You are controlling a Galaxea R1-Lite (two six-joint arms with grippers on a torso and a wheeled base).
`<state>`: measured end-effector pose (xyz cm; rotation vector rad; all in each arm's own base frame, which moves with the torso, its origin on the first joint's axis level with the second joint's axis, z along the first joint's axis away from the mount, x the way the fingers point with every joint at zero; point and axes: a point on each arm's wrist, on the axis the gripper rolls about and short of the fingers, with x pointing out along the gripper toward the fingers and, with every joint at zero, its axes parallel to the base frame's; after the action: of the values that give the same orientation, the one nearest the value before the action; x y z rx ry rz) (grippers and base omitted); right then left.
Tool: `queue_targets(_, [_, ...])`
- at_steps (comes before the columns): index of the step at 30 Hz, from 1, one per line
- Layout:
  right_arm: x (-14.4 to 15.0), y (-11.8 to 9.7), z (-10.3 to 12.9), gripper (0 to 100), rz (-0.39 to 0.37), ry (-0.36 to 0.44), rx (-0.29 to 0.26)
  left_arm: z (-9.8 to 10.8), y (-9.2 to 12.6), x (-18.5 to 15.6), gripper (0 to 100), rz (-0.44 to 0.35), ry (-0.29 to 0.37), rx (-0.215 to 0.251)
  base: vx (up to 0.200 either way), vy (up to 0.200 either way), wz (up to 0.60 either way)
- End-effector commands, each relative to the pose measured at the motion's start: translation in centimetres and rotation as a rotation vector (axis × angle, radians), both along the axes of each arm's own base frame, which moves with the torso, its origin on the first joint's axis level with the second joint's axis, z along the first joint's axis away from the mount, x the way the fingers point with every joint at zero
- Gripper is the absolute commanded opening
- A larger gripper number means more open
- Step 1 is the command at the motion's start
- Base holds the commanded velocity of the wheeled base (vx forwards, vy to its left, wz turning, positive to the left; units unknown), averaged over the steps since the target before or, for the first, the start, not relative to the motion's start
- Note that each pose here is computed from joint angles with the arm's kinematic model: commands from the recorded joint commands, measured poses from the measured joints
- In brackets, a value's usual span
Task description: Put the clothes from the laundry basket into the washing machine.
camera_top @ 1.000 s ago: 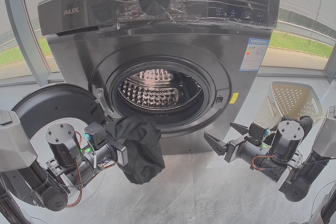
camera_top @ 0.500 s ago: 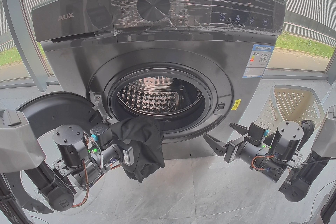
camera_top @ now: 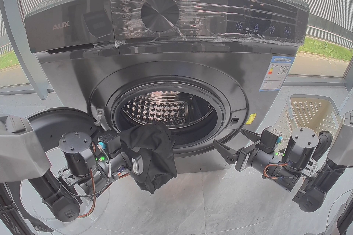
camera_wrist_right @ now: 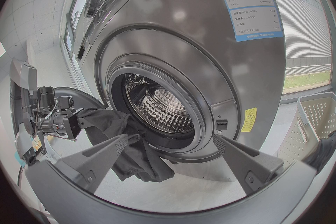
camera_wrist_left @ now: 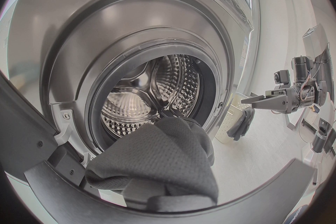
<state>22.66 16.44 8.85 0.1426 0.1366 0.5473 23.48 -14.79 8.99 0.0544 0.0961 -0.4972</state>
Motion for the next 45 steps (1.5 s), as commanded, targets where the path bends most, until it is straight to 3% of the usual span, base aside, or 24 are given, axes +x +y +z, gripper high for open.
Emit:
queue_targets(1, [0.0, 0.0, -0.1, 100, 0.001, 0.002, -0.001, -0.1, 0.0, 0.0, 0, 0.0, 0.004, 0.003, 0.0, 0.0, 0.0])
queue_targets(15, [-0.1, 0.1, 0.0, 100, 0.003, -0.001, 0.0, -0.7, -0.4, -0.1, 0, -0.009, 0.023, 0.012, 0.043, 0.0, 0.0])
queue_targets(21, [-0.4, 0.2, 0.0, 100, 0.015, 0.001, 0.0, -1.3, -2.2, -1.0, 0, -0.063, 0.048, 0.002, 0.0, 0.0, 0.0])
queue_targets(25, [-1.9, 0.5, 0.6, 100, 0.061, -0.008, 0.001, -1.5, -2.8, -1.0, 0, -0.067, 0.053, 0.0, 0.0, 0.0, 0.0])
queue_targets(32, [-3.3, 0.6, 0.4, 100, 0.103, 0.009, -0.018, -1.7, -4.3, 1.1, 0, -0.064, 0.029, -0.041, 0.0, 0.0, 0.0])
queue_targets(38, [-3.9, 0.7, 0.1, 100, 0.12, 0.023, -0.03, -4.3, -6.2, 4.7, 0, -0.055, 0.057, -0.088, 0.0, 0.0, 0.0])
queue_targets(40, [-4.1, 0.7, 0.0, 100, 0.128, 0.028, -0.036, -4.5, -6.5, 5.3, 0, -0.052, 0.048, -0.095, 0.0, 0.0, 0.0])
queue_targets(45, [-4.3, 0.7, -0.3, 100, 0.131, 0.039, -0.046, -6.1, -9.0, 9.7, 0, -0.038, -0.02, -0.162, 0.0, 0.0, 0.0])
